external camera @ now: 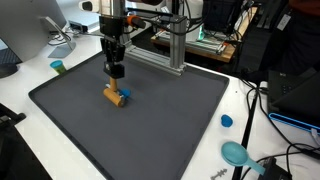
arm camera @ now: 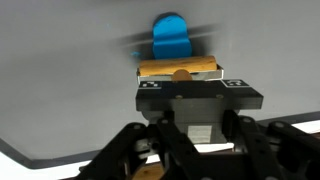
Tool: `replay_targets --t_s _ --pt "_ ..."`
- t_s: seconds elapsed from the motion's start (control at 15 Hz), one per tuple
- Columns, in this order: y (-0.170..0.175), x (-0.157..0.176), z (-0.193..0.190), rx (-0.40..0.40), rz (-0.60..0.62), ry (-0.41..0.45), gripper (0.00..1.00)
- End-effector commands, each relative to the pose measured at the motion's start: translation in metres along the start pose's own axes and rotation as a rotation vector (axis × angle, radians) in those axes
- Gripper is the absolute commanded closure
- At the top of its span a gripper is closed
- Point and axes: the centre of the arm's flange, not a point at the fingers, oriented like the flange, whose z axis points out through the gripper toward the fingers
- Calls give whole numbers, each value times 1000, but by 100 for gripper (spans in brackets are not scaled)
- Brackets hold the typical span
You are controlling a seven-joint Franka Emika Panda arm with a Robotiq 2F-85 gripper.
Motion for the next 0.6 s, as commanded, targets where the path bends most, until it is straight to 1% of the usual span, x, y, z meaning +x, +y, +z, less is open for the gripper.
replay_targets --t_s 0.0,0.13,0.27,0.4,0.47,0.53 --pt "0 3 39 7 29 -3 79" --pt "0 3 49 1 29 -6 79" --pt "0 9 50 5 35 8 79" --pt "-1 23 40 31 57 57 79" --pt "-2 33 27 58 76 90 79" --pt "-3 39 16 89 88 95 79"
